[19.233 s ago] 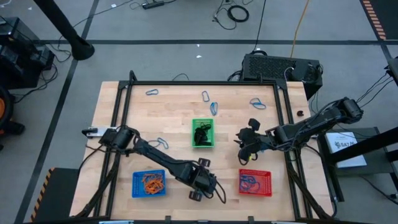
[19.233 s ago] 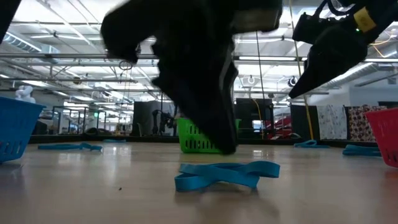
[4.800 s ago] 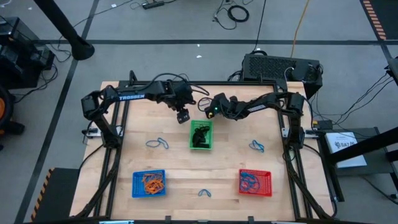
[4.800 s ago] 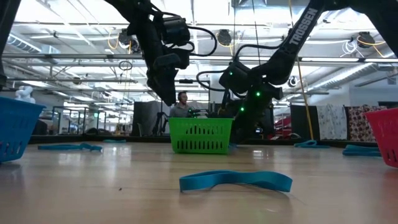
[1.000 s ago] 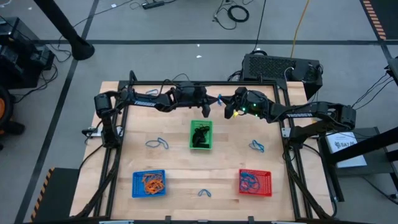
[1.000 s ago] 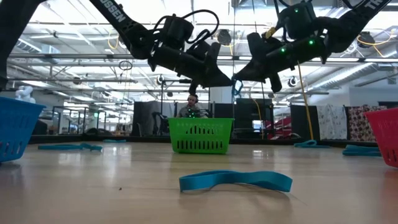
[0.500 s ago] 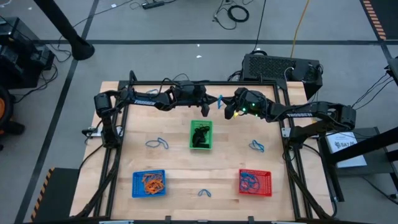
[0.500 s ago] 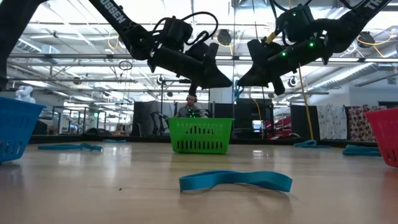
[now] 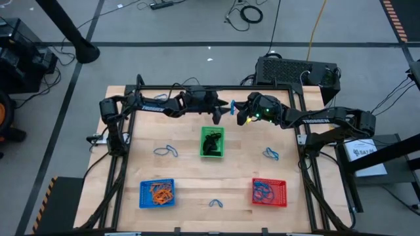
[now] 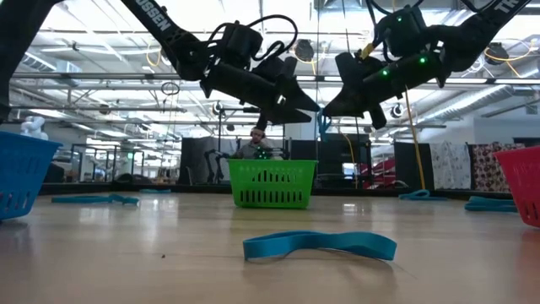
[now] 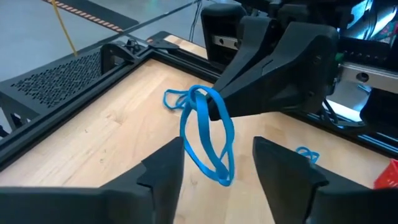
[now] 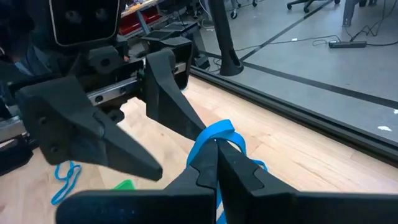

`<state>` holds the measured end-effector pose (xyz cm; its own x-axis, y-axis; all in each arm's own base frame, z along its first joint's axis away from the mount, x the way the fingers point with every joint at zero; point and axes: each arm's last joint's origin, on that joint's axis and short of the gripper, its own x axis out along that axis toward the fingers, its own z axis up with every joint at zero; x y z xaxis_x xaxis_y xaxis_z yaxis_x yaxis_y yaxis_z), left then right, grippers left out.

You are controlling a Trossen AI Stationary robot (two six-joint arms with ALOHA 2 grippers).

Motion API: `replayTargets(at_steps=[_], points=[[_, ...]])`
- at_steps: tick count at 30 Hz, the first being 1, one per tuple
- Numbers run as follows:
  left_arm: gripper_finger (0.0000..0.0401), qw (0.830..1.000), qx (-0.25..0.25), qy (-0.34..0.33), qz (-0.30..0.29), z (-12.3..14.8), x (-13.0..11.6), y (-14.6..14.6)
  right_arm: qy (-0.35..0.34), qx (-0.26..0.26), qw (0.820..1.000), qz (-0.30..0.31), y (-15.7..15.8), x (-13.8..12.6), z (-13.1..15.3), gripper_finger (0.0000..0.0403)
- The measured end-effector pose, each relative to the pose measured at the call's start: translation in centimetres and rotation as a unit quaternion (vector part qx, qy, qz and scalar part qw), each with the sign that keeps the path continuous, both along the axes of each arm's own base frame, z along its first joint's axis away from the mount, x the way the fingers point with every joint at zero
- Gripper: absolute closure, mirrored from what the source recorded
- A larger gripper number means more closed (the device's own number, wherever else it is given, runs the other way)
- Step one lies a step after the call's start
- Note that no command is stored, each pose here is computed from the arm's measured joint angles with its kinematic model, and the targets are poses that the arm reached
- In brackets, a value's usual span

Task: Sort rubber bands into baskets
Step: Put the blue rubber band into the red bin

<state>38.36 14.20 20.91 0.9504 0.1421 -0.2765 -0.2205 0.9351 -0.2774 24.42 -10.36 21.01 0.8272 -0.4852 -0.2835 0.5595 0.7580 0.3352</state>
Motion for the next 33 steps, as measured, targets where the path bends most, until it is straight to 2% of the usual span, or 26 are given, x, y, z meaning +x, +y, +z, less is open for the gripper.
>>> replayTargets(at_steps=[7,11,16,21,33], points=[[0.0178,1.0,0.003,0.001,-0.012,-0.3,0.5,-1.0,-0.013,-0.005,1.0,0.001,0.0,0.1,0.3,0.0403],[0.0177,0.999,0.053,0.006,-0.005,-0.2,0.8,-1.7,-0.016,-0.006,1.0,0.001,0.0,0.1,0.3,0.0403],[0.0177,0.997,0.077,-0.016,-0.009,0.3,1.1,-2.3,-0.015,-0.005,1.0,0.001,0.0,0.1,0.3,0.0403],[0.0177,0.992,0.124,-0.005,-0.013,0.2,1.2,-2.7,-0.014,-0.005,1.0,0.002,0.0,0.1,0.3,0.0403],[0.0177,0.992,0.127,0.012,0.016,-0.6,1.4,-2.5,-0.016,-0.005,1.0,0.007,0.1,0.2,0.3,0.0403]])
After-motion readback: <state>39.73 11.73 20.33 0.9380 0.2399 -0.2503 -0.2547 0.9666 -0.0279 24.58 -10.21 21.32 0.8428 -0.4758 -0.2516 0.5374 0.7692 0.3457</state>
